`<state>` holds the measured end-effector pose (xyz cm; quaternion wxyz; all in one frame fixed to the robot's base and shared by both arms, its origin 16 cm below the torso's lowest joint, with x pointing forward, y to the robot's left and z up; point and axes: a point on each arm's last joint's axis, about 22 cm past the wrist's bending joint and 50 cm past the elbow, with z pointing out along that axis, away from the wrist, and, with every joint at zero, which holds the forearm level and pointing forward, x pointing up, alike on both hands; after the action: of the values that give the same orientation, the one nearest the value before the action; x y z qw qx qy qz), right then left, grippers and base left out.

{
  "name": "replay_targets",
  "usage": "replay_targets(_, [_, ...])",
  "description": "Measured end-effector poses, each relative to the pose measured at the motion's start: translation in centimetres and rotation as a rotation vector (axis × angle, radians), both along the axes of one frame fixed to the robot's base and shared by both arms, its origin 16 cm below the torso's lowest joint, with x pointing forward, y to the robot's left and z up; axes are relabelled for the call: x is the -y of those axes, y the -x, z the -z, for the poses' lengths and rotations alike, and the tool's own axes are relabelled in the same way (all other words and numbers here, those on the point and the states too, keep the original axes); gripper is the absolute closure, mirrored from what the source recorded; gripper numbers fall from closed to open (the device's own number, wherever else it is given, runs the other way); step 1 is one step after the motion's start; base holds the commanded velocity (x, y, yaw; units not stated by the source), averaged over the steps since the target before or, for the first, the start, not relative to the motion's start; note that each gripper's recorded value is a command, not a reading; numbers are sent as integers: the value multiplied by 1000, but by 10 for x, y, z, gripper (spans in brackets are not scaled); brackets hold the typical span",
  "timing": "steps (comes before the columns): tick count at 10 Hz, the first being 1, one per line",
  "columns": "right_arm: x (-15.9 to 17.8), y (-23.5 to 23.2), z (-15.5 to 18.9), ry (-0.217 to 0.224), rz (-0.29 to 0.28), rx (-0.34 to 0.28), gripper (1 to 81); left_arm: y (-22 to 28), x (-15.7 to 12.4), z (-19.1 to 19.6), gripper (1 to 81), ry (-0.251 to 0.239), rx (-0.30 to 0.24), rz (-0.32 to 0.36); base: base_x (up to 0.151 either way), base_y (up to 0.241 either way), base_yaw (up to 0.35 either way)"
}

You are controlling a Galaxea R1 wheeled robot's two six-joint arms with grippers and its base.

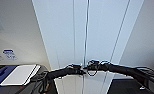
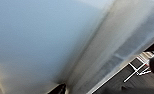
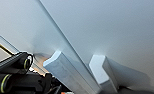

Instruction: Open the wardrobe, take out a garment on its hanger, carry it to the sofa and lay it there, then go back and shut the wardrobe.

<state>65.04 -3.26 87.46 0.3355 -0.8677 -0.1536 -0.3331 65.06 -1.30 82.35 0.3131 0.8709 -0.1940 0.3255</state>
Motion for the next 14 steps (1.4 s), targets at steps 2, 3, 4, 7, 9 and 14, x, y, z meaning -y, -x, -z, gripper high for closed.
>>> replay_targets(2, [-1,1,-2,-7,-1,4,10,-2,4,1,10,-29,-4,9,0,0,0])
replay_targets(3, [-2,3,-3,-15,-5,6,10,-2,4,1,10,-32,-3,11,0,0,0])
replay_targets(4, [-4,10,-6,-30,-20,14,10,0,6,0,10,-31,-1,18,0,0,0])
replay_targets(7, [-8,29,-7,-73,-57,51,10,16,10,-3,10,-8,37,72,0,0,0])
replay_targets(9, [-8,44,-5,-122,-67,80,10,34,10,-10,10,27,69,122,0,0,0])
replay_targets(14, [4,93,0,-271,-50,105,10,135,-28,-6,10,130,69,237,0,0,0])
